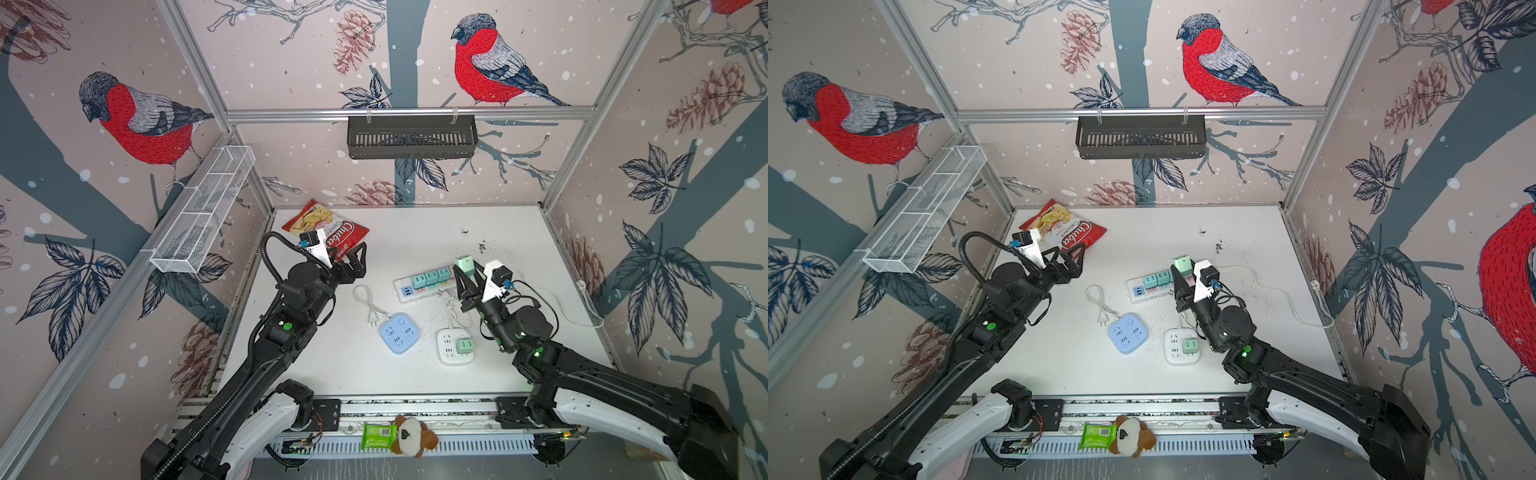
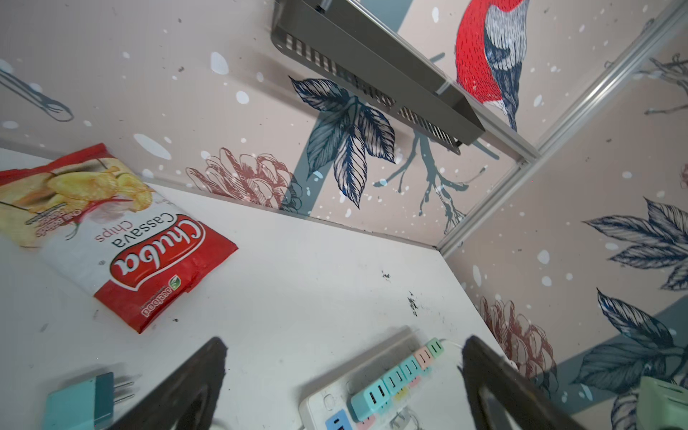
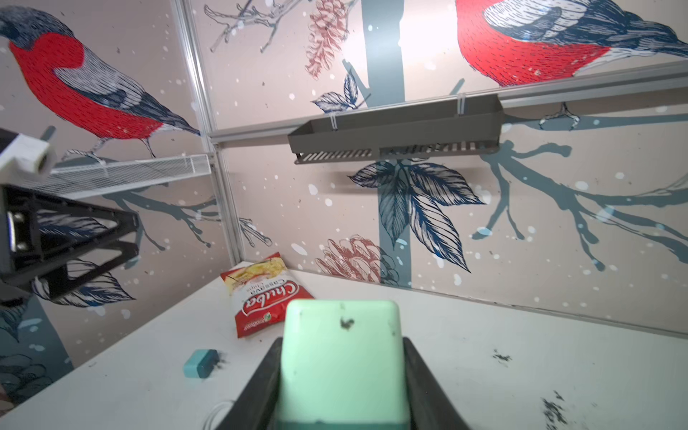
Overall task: Insert the plug
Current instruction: 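Lift the light green charger with the right gripper while the left gripper swings toward it, then bring the charger to the left gripper and close the left gripper on it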
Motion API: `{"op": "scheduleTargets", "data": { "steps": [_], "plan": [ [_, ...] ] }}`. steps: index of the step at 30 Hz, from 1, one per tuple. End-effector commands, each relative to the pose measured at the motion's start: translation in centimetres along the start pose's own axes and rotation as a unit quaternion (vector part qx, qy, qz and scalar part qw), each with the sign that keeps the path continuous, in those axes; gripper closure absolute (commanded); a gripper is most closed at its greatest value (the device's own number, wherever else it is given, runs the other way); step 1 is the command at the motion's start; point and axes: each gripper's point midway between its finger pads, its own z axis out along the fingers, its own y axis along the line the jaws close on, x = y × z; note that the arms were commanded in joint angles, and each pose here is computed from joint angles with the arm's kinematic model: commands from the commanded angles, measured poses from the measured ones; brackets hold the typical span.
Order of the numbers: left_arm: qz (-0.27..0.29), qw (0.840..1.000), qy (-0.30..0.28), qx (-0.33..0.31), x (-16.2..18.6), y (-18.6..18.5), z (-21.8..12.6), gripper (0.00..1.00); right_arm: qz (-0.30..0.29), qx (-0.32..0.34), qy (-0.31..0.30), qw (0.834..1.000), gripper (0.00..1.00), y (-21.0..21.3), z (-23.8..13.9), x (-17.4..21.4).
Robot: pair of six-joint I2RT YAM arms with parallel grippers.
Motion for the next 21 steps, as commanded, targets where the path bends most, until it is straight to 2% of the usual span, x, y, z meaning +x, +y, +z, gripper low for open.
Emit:
{"op": "scheduleTargets", "data": {
  "steps": [1,3,6,8,10,13,21],
  "plan": [
    [0.018,0.997,0.014,0.075,-0.3,-3.0,0.8,0.05,-0.037,0.017,-0.022,0.999,0.97,-1.1,-0.7,-0.9],
    [0.024,0.994,0.038,0.097,0.6,-3.9,1.6,0.07,-0.032,0.027,-0.031,0.999,0.98,-1.9,-1.3,-1.4],
    [0.047,0.99,0.064,0.117,1.6,-5.1,2.5,0.09,-0.06,-0.037,-0.056,0.996,0.95,-0.3,-2.5,-1.1],
    [0.063,0.988,0.072,0.123,2.0,-6.1,2.8,0.11,-0.078,-0.061,-0.072,0.992,0.91,0.3,-3.3,-0.9],
    [0.082,0.985,0.075,0.13,2.5,-7.1,2.8,0.11,-0.102,-0.075,-0.075,0.989,0.93,0.7,-3.6,-0.6],
    [0.1,0.979,0.074,0.158,3.1,-9.0,2.4,0.12,-0.135,-0.073,-0.072,0.986,0.97,0.7,-3.8,-0.2],
    [0.141,0.966,0.069,0.205,4.0,-12.0,1.1,0.15,-0.154,-0.078,-0.081,0.982,0.98,0.6,-4.6,0.4]
  ]
}}
